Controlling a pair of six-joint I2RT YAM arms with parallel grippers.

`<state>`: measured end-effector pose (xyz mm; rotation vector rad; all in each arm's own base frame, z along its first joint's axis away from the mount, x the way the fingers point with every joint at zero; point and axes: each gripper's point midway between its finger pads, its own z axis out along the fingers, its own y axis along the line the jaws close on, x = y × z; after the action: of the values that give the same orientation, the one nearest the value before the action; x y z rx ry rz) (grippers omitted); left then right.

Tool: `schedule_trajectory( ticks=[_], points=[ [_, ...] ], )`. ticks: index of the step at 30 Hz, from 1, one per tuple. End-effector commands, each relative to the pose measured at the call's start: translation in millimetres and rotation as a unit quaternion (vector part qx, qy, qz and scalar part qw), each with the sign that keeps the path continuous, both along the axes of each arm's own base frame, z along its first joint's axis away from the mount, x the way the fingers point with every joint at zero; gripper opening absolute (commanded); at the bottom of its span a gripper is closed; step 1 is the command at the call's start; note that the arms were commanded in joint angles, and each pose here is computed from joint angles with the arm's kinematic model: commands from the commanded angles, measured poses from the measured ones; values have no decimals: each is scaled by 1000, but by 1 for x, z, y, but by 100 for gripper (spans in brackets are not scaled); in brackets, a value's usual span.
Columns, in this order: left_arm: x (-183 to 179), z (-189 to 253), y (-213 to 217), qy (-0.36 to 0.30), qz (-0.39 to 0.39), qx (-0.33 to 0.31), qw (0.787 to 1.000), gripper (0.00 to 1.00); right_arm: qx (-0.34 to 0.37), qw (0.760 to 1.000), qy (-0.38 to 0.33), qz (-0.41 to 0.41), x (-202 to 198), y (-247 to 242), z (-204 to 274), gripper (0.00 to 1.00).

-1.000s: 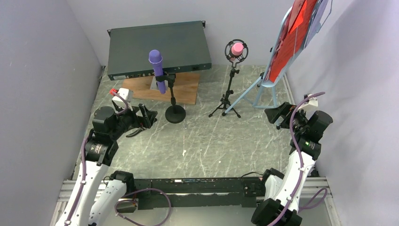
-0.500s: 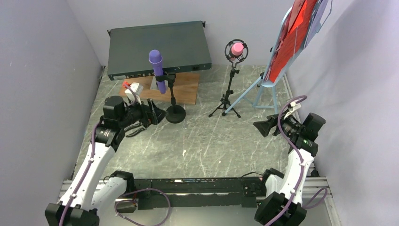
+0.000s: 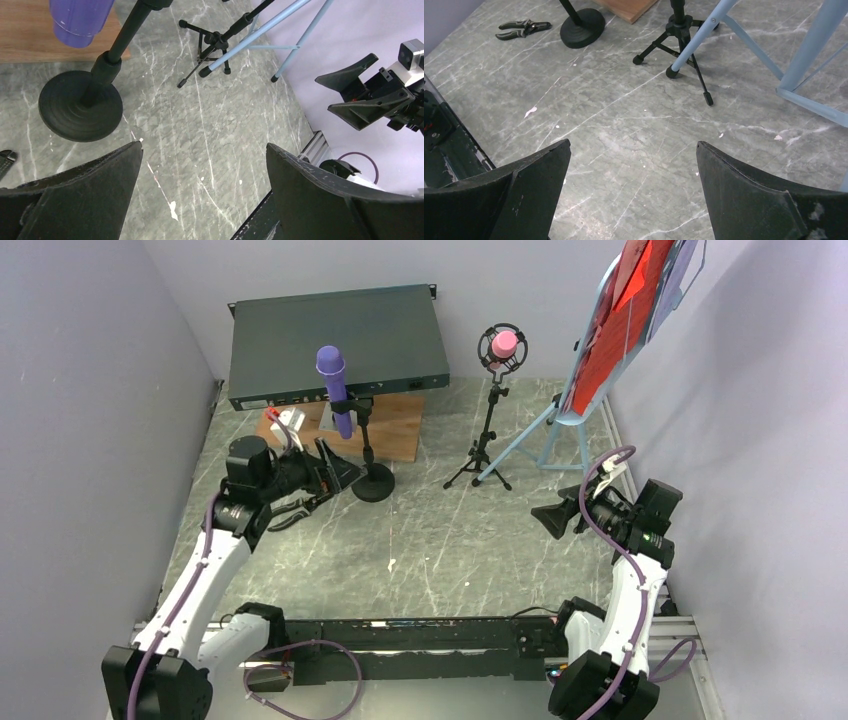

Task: Pack up the instrument practice props
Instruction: Move the microphone stand with the microphone to the center of the board.

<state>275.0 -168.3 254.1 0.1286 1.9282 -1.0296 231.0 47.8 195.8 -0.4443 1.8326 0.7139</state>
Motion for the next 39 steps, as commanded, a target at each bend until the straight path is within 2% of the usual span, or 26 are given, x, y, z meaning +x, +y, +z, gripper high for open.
schedule_trajectory(
  ticks=[1,8,20,25,32,36,39],
  points=[
    [8,18,-7,4,-7,-35,999,99,-27,999,-36,10,4,-1,14,100],
    [21,31,-11,-16,-22,-27,999,99,-26,999,-39,17,2,0,14,100],
    [41,74,-22,-142,-74,-12,987,99,-22,998,-46,32,-1,5,15,100],
    [49,85,-14,-192,-52,14,980,100,-20,998,-47,36,-2,7,15,100],
    [63,99,-2,-209,-50,29,976,99,-21,998,-47,36,-2,7,15,100],
    [65,108,3,-208,-55,26,976,94,-24,998,-46,34,-2,6,14,100],
    [62,109,9,-202,-47,46,977,92,-25,998,-47,35,-2,6,14,100]
  ],
)
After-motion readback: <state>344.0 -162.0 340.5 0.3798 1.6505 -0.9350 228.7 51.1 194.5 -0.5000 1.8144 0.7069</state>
